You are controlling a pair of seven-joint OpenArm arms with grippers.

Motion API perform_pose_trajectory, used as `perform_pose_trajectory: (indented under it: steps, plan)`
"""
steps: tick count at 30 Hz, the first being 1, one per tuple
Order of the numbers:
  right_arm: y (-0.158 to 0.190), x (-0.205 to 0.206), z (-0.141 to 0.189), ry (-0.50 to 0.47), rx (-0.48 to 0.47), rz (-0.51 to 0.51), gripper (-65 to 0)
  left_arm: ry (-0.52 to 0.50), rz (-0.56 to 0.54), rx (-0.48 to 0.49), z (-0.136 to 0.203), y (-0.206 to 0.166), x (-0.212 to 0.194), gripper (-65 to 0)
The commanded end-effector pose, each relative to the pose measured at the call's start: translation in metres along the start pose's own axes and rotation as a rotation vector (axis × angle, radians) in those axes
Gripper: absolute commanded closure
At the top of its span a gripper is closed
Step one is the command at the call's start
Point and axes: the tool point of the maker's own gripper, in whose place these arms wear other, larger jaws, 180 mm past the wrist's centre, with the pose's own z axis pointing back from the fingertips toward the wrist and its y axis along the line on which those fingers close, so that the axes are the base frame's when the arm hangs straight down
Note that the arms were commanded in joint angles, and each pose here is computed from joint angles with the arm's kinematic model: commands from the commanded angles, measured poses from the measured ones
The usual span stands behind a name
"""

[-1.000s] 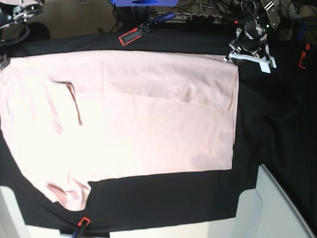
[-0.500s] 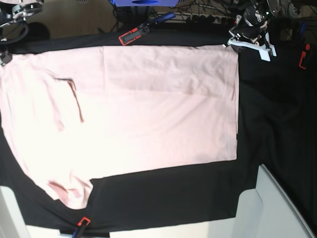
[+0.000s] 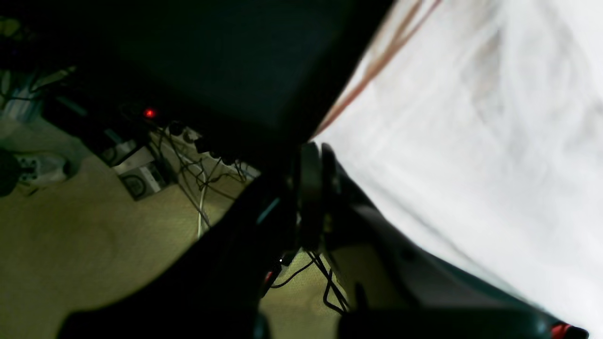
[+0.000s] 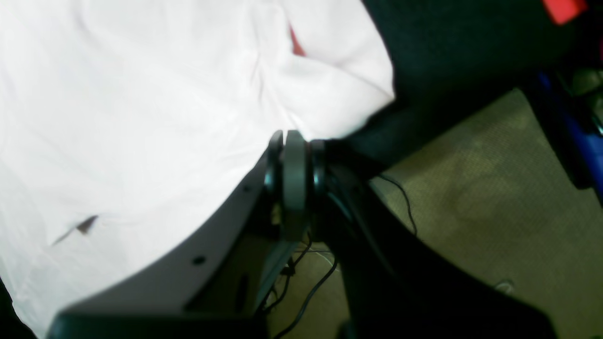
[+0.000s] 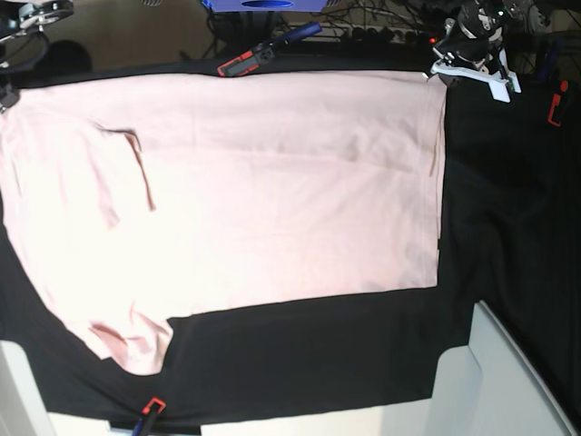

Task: Fold the T-shirt properly
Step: 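Pull the grasped corner away from the shirt with the left gripper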

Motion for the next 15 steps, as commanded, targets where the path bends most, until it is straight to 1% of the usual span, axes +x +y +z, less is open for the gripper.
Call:
perform_pose_trajectory:
  steps: [1, 6, 10, 11, 12, 13, 15]
  plan:
    - [-0.010, 0.024, 0.014, -0.057, -0.031, 0.024, 0.0, -0.035, -0.008, 0.022, 0.005, 0.008, 0.010, 0.0]
    - [-0.010, 0.031, 0.021, -0.077, -0.049, 0.043, 0.0, -0.036, -0.007, 0.026, 0.005, 0.010, 0.011, 0.0]
    - [-0.011, 0.030, 0.021, -0.075, -0.051, 0.043, -1.0, -0.026, -0.011, 0.020, 0.005, 0.008, 0.009, 0.0]
    - [-0.012, 0.029, 0.021, -0.068, -0.052, 0.043, -2.9, -0.026, -0.009, 0.020, 0.005, 0.007, 0.008, 0.0]
    - [-0.012, 0.025, 0.021, -0.049, -0.052, 0.043, -6.2, -0.025, -0.009, 0.022, 0.005, 0.008, 0.008, -1.0]
    - [-0.012, 0.021, 0.021, -0.028, -0.053, 0.042, -10.9, -0.024, -0.006, 0.024, 0.005, 0.009, 0.008, -3.9]
    - [-0.013, 0.014, 0.021, 0.008, -0.054, 0.036, -20.9, -0.013, -0.005, 0.025, 0.005, 0.010, 0.006, -11.8]
